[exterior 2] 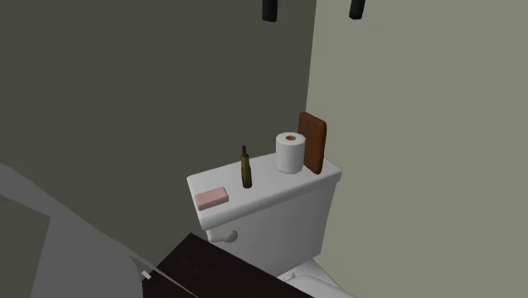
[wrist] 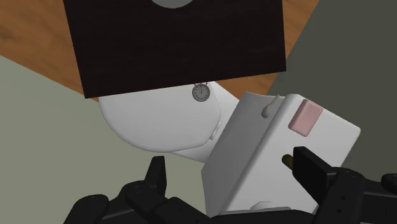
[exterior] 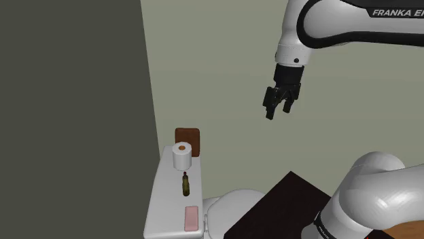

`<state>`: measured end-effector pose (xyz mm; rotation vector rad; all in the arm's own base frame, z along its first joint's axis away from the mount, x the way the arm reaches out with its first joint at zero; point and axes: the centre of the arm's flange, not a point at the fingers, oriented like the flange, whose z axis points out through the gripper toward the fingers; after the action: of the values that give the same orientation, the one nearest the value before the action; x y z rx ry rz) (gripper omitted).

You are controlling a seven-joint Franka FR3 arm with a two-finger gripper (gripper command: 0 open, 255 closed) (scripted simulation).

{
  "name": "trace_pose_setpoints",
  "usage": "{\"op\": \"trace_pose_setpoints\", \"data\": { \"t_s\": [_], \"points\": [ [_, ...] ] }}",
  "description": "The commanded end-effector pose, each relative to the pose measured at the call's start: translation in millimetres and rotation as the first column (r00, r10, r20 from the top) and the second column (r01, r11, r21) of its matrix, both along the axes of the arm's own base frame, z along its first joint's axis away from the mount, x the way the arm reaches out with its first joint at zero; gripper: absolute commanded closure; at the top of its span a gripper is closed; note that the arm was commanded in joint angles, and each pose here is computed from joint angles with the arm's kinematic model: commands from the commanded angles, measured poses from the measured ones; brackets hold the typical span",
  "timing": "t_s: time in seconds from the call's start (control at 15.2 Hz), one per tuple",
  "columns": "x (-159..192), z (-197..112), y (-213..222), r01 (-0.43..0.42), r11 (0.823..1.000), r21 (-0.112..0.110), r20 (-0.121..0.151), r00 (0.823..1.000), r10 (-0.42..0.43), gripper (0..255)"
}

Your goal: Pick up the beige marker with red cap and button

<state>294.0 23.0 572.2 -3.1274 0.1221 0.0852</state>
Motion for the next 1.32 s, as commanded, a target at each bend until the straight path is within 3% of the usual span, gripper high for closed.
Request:
{"op": "trace_pose_setpoints", "data": {
  "t_s": [0.0, 1.25],
  "points": [
    [0.0, 0.0, 0.0, 0.0, 1.0, 0.0, 0.0, 1.0, 0.0, 0],
    [119.2, -161.4, 163.6, 0.142, 0.986, -0.088, 0.005, 0.99, -0.142, 0]
  ]
}}
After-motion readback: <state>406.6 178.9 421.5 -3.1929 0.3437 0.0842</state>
